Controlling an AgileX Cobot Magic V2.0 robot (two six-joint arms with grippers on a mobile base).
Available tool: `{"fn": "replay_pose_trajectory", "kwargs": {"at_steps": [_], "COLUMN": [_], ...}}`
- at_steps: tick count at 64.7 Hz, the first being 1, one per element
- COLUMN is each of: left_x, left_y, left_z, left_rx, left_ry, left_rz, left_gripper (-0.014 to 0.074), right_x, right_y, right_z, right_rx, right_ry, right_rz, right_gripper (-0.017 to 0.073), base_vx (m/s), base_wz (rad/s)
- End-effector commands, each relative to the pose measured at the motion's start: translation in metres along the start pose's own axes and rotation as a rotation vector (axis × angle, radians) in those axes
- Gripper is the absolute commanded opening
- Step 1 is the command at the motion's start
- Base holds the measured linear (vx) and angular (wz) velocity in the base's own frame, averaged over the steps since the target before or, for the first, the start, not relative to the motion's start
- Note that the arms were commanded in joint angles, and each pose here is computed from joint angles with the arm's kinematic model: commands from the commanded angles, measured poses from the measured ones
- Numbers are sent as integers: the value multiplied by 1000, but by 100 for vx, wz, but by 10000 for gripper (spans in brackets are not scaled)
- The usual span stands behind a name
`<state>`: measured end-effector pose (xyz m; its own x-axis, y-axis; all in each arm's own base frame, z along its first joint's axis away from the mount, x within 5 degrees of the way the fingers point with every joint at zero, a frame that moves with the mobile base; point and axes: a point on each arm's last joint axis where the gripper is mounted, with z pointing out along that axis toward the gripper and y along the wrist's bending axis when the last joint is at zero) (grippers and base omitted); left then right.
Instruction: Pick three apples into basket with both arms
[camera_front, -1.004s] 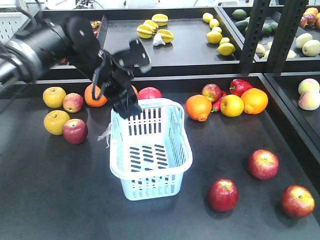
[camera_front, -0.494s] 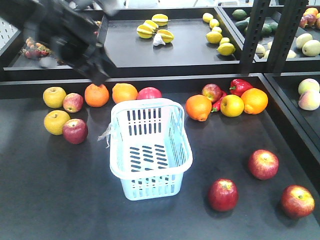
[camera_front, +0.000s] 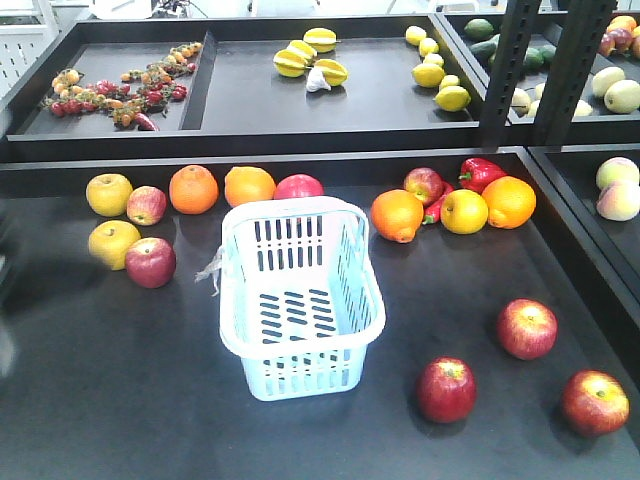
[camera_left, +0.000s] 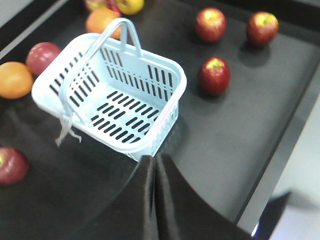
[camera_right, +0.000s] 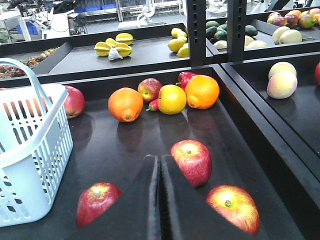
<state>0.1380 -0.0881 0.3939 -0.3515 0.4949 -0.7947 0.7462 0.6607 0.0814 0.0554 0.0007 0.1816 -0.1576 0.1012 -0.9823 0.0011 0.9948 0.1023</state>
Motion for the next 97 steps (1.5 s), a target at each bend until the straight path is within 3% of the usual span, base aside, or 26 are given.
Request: {"fn": "replay_pose_trajectory", "kwargs": {"at_steps": [1, 8, 14, 23, 33, 41, 46, 52, 67, 74, 79, 87, 93, 97], "left_x": [28, 68, 103, 146, 149, 149, 149, 149, 149, 149, 149, 149, 149, 149], "left_y": [-9, -22, -30, -39, -40, -39, -39, -40, -40, -39, -39, -39, -39, -39], "left_z": [-9, -11, -4, 13, 12, 12, 12, 12, 12, 12, 12, 12, 12, 12], "left_rx": [-73, -104, -114, -108, -127, -128, -128, -127, -127, -128, -129, -128, -128, -128], "left_ry": [-151, -204, -188, -137, -190, -193, -193, -193, -193, -193, -194, -194, -194, -193], "left_rz": [-116, -194, -205, -266, -270, -271, -271, -272, -272, -271, -271, -272, -272, -272], "left_gripper": [-8, -8, -8, -8, -8, -8, -8, -8, -7, -7, -7, -7, -7, -7], "right_x": [-5, -6, -11, -24, -36, -43, -51, -73, -162, -193, -206, -208, -205, -205], "right_y": [0, 0, 1, 2, -2, -9, -9, 2, 28, 35, 38, 40, 41, 41], "right_z": [0, 0, -1, -3, -8, -12, -15, -22, -42, -36, -29, -14, 2, 13], "right_rx": [1, -1, -12, -41, -48, -49, -65, -111, -145, -164, -176, -192, -203, -208], "right_ry": [-75, -85, -139, -280, -426, -527, -541, -476, -128, 11, 48, 106, 166, 174], "right_rz": [-10, -9, 19, 175, 349, 591, 638, 532, 90, -21, -57, -46, -91, -82], "right_gripper": [-9, -9, -9, -9, -9, -9, -7, -4, -3, 6, 44, 175, 380, 542], "base_vx": [0, 0, 0, 0, 0, 0, 0, 0, 0, 0, 0, 0, 0, 0], "base_wz": [0, 0, 0, 0, 0, 0, 0, 0, 0, 0, 0, 0, 0, 0]}}
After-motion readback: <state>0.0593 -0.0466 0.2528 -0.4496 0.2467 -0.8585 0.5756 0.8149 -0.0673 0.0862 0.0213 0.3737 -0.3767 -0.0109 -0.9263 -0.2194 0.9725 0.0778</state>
